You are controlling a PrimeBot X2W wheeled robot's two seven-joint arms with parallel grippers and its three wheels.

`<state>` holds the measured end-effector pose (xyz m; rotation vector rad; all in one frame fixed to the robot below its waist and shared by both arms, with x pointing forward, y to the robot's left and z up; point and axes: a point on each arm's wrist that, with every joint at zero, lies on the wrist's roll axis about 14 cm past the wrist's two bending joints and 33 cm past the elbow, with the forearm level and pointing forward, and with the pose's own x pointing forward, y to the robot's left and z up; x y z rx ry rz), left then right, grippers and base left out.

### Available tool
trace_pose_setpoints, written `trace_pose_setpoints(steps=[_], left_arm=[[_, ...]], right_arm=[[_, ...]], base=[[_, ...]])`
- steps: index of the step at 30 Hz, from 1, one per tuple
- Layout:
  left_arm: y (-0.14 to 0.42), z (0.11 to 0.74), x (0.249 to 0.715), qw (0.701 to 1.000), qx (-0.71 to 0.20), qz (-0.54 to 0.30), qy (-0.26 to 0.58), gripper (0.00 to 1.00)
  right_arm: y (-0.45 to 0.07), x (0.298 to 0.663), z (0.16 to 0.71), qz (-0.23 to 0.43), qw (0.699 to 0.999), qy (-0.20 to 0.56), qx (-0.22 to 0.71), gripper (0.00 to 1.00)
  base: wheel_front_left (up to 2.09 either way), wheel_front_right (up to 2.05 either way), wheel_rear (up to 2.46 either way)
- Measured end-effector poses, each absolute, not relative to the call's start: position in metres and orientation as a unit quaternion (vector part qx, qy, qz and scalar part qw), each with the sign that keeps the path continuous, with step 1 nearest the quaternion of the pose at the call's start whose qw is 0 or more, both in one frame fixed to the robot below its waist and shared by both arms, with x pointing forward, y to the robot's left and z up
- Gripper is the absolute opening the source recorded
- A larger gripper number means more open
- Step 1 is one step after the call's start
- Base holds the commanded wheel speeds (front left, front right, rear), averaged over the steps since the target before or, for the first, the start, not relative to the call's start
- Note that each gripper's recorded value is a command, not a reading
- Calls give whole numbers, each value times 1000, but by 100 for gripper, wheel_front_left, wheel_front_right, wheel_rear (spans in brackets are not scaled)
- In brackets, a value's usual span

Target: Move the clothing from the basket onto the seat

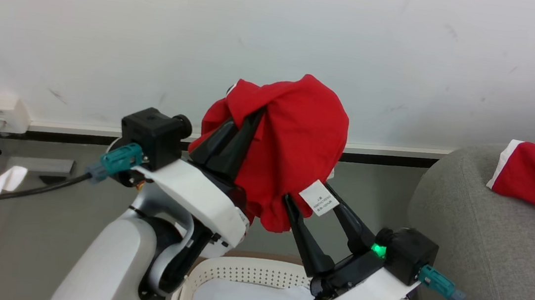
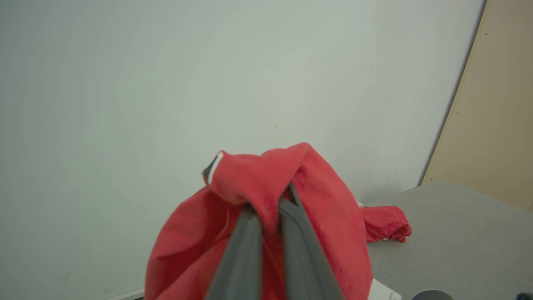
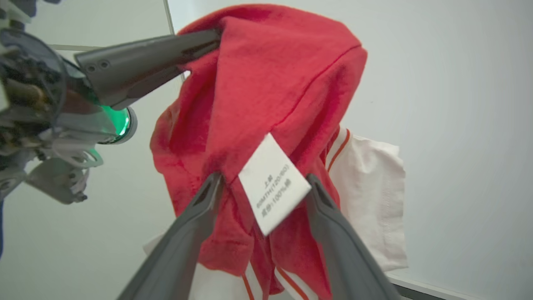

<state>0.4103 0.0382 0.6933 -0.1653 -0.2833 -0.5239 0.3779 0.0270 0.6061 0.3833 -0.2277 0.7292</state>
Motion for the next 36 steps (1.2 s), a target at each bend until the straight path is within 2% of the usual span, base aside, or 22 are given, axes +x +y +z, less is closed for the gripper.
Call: trace_pose_setpoints(steps=[10, 11, 12, 13, 25, 26, 27, 28, 29, 36], left_arm=[[33, 686, 405, 952, -86, -265, -126, 0], [33, 685, 405, 952, -86, -265, -124, 0], [33, 684, 406, 952, -87, -266, -122, 0], [33, 682, 406, 953, -87, -265, -120, 0], [35, 671, 411, 955, -92, -260, -108, 0], [35, 670, 411, 956, -93, -258, -107, 15], [35, 671, 412, 955, -94, -257, -110, 45], [36, 671, 412, 956, -94, -256, -112, 67], [35, 670, 412, 955, -94, -256, -112, 100], [32, 661, 410, 955, -98, -258, -109, 100]], right_arm=[[56, 386, 610, 394, 887, -69, 230, 100], [59, 387, 611, 398, 886, -68, 229, 93], [61, 388, 613, 400, 885, -69, 228, 45], [61, 389, 615, 402, 884, -70, 230, 2], [53, 402, 618, 388, 895, -87, 200, 0], [51, 404, 620, 385, 897, -91, 197, 0], [49, 405, 621, 383, 898, -96, 193, 0], [47, 406, 622, 379, 899, -99, 193, 0], [45, 407, 623, 376, 900, -100, 195, 0], [31, 411, 624, 355, 909, -107, 192, 0]], base=[[0, 0, 0], [0, 0, 0], [0, 0, 0], [0, 0, 0], [0, 0, 0], [0, 0, 0], [0, 0, 0], [0, 0, 0], [0, 0, 0], [0, 0, 0]])
